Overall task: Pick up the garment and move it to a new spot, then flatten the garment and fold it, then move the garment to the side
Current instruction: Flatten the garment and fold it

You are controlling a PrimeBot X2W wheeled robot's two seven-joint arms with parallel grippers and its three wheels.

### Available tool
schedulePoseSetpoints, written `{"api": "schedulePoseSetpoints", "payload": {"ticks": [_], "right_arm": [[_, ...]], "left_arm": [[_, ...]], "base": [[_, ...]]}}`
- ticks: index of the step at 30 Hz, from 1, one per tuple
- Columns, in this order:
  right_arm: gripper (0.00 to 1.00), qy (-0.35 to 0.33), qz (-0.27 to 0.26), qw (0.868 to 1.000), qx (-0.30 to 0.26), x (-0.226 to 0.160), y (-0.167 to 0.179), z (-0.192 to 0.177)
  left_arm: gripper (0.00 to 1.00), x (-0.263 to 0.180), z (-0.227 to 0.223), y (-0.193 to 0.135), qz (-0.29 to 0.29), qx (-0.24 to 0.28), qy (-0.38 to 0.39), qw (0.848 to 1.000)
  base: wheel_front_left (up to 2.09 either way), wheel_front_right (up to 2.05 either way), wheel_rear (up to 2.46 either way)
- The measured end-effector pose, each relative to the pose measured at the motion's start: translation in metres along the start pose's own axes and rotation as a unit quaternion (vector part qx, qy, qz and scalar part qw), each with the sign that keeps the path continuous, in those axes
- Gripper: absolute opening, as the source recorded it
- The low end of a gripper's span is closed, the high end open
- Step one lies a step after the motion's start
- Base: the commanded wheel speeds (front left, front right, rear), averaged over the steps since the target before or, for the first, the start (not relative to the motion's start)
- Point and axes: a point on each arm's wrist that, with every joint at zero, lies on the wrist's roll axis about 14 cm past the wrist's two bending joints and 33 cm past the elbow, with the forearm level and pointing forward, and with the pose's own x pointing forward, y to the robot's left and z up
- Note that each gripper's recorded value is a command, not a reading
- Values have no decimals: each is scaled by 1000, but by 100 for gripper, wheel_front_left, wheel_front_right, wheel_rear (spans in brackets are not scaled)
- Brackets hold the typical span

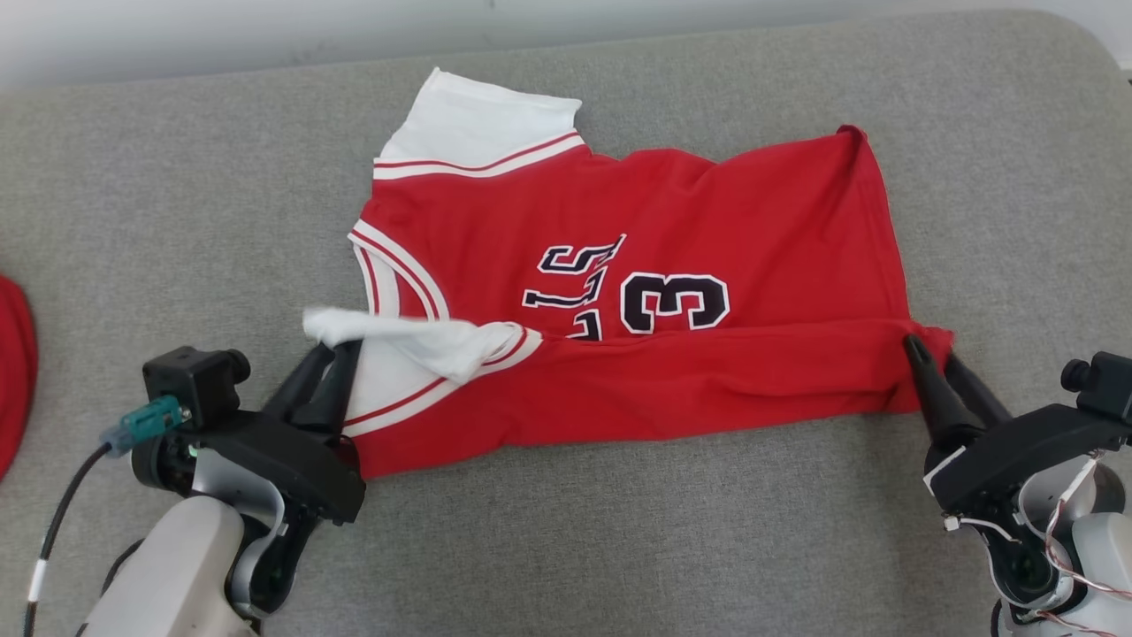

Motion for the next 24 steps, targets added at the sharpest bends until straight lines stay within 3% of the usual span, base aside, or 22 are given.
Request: {"api": "schedulePoseSetpoints", "payload": {"ticks": [8, 17, 24], "right_arm": [[100, -14, -7, 997, -81, -17, -12, -6], [100, 8, -3, 984, -177, -27, -20, -27], [100, 18, -13, 982, -188, -11, -26, -32]], "left_arm": [[100, -20, 7, 10, 25, -1, -50, 998], [100, -72, -45, 9, 55, -7, 2, 998], [100, -69, -59, 0, 51, -13, 22, 998]], "base": [[0, 0, 0], [0, 0, 0], [0, 0, 0]]}}
